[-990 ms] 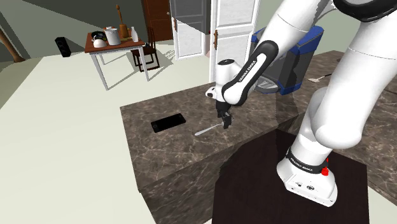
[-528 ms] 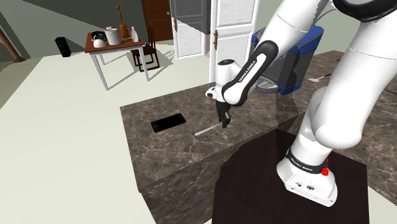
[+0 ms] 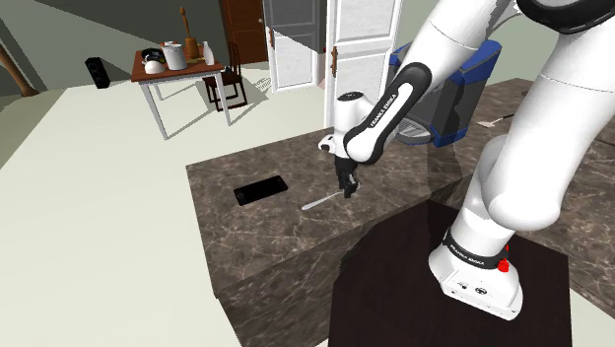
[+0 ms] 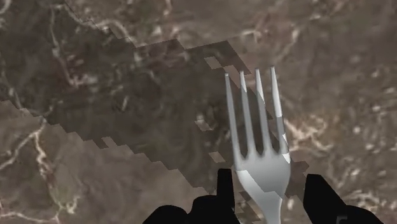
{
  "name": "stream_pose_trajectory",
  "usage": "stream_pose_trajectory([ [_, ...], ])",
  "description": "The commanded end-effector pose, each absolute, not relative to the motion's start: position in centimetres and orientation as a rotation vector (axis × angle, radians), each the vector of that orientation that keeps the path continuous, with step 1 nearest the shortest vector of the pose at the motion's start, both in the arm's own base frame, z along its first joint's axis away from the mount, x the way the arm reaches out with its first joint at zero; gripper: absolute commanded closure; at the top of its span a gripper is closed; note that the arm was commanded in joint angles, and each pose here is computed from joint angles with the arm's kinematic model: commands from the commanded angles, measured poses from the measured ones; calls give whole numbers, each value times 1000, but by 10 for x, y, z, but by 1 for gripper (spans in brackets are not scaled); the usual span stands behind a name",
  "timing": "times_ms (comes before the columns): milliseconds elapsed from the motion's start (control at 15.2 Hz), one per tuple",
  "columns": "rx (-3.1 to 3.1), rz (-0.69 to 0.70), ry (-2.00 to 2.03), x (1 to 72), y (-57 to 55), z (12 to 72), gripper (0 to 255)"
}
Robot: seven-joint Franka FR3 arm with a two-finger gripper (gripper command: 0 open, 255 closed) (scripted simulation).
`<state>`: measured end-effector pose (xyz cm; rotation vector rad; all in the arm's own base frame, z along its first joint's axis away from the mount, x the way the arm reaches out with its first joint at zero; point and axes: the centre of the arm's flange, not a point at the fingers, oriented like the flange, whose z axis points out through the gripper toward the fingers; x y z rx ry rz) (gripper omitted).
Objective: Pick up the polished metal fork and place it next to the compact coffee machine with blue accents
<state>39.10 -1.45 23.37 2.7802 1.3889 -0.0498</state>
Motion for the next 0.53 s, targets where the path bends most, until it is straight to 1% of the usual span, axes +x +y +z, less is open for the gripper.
stream_pose_trajectory([
  [0,2781,-47,1384,392,-16,238,255],
  [462,2781,-47,1384,392,-16,275,255],
])
